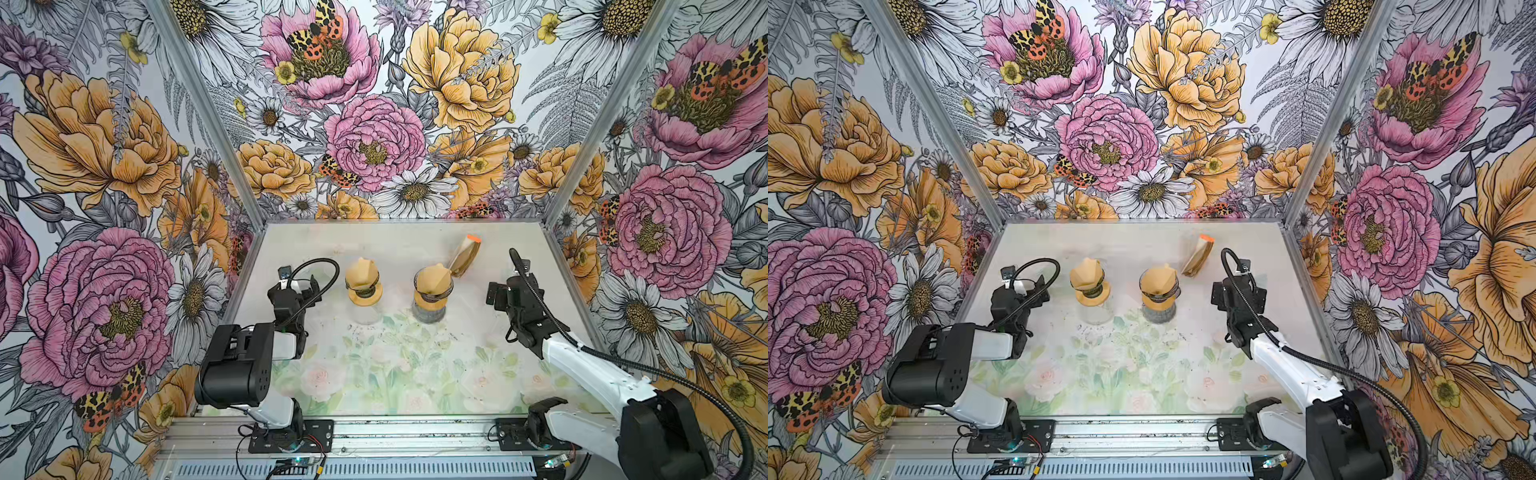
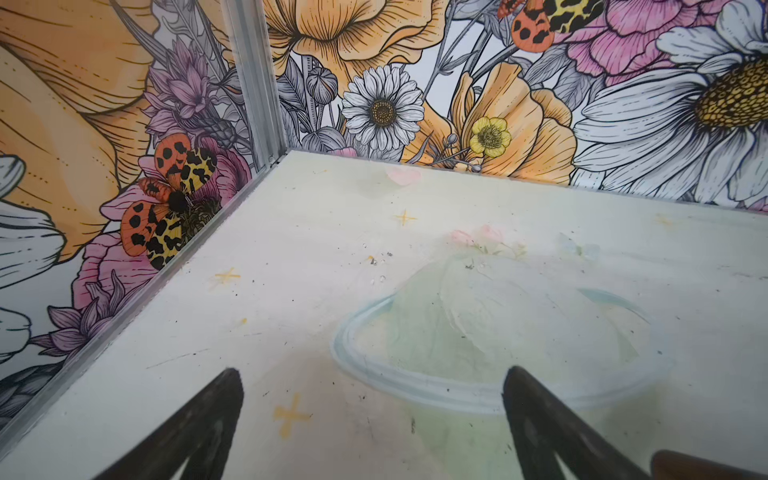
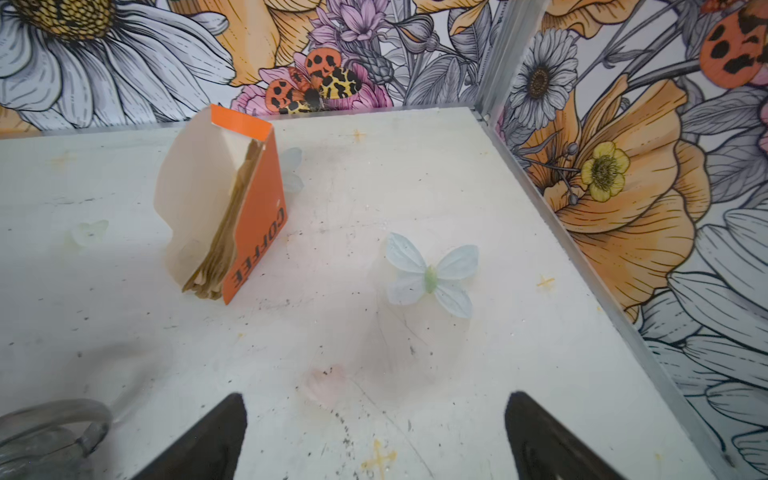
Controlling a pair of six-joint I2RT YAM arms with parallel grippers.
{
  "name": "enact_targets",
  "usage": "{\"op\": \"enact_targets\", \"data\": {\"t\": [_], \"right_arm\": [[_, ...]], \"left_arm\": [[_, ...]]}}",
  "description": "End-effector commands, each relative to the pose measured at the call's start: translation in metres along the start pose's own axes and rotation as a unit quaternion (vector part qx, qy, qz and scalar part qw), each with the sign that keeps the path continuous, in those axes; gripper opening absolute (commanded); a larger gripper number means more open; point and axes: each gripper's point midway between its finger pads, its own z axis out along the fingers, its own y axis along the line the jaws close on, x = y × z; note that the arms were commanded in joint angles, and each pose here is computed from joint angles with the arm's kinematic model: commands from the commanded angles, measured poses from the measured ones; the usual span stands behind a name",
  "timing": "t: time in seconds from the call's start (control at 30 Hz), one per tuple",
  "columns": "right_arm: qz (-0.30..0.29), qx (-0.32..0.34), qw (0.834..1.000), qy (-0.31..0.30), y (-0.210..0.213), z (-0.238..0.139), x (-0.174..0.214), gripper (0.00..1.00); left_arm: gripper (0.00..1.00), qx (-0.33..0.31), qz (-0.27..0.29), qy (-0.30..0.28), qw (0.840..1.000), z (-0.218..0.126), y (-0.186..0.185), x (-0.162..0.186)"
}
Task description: Place the coffee filter in the dripper
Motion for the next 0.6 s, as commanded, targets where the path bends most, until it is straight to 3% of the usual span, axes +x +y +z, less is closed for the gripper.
{"op": "enact_targets", "data": {"t": [0.0, 0.27, 0.57], "right_arm": [[0.001, -0.021, 0.998, -0.061, 0.003, 0.007, -0.03, 0.98], [-0.025, 0.033, 0.997, -0.07, -0.027, 0.029, -0.018, 0.99], [-0.008, 0.003, 0.995, -0.098, -0.034, 0.055, -0.018, 1.0]], "left_arm": [[0.99, 0.018, -0.007, -0.027, 0.999, -0.001, -0.009, -0.014], [0.99, 0.017, 0.001, -0.024, 1.0, 0.0, -0.011, -0.014], [0.99, 0.016, 0.002, -0.023, 1.0, 0.0, -0.012, -0.013]]}}
